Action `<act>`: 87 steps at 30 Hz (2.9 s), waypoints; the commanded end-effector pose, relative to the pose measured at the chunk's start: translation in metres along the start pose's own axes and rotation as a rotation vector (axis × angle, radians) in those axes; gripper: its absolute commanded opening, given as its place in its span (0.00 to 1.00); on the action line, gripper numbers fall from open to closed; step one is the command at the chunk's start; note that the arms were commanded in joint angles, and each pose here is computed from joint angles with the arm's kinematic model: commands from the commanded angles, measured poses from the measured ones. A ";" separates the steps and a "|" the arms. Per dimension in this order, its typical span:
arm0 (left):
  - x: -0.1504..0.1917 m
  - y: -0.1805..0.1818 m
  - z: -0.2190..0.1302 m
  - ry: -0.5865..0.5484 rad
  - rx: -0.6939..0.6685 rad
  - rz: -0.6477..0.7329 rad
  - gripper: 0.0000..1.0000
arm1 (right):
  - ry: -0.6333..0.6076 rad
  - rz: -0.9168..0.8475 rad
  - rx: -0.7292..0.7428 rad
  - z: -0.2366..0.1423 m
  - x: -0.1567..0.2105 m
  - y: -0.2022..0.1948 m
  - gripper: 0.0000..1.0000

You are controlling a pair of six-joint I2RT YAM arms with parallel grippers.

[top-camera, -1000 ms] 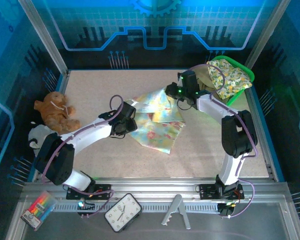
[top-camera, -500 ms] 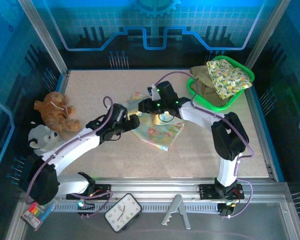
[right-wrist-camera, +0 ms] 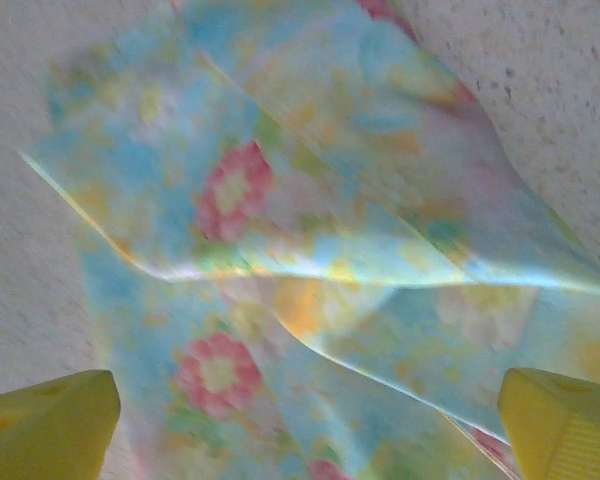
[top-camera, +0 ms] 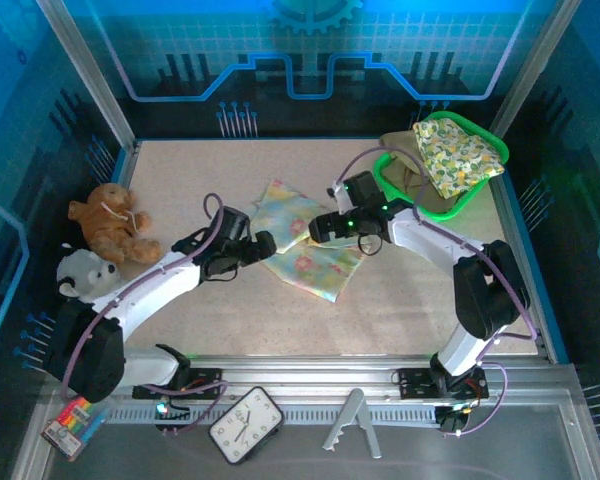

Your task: Fold and stack the skirts

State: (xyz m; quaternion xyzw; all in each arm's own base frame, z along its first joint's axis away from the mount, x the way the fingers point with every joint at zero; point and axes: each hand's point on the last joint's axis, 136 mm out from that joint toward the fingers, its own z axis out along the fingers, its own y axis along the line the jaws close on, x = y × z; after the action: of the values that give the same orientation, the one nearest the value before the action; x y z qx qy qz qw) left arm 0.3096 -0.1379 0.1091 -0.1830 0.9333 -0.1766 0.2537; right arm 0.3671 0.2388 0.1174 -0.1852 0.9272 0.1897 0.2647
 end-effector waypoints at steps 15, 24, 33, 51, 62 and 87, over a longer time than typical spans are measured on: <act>-0.039 0.029 0.069 0.023 -0.130 -0.476 0.52 | 0.070 -0.141 0.092 0.023 0.020 0.000 0.95; -0.045 0.030 0.090 0.016 -0.161 -0.498 0.40 | 0.083 -0.136 0.076 0.028 0.025 0.002 0.96; -0.061 0.040 0.071 -0.062 -0.237 -0.430 0.41 | 0.076 -0.137 0.050 0.033 0.022 0.007 0.96; -0.076 0.026 0.088 -0.062 -0.214 -0.419 0.00 | 0.119 -0.072 0.105 0.061 0.032 0.007 0.78; -0.087 0.032 0.060 -0.131 -0.226 -0.375 0.00 | 0.048 -0.023 0.280 0.081 0.006 -0.010 0.30; -0.086 0.082 -0.050 -0.317 -0.298 -0.377 0.00 | 0.190 -0.463 -0.210 -0.040 0.045 -0.011 0.64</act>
State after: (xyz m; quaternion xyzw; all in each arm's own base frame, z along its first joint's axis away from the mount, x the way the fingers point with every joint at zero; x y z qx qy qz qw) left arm 0.3359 -0.0160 0.1609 -0.4072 0.8436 -0.0474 0.3469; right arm 0.3389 0.1894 0.1175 -0.3997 0.8706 0.2051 0.2005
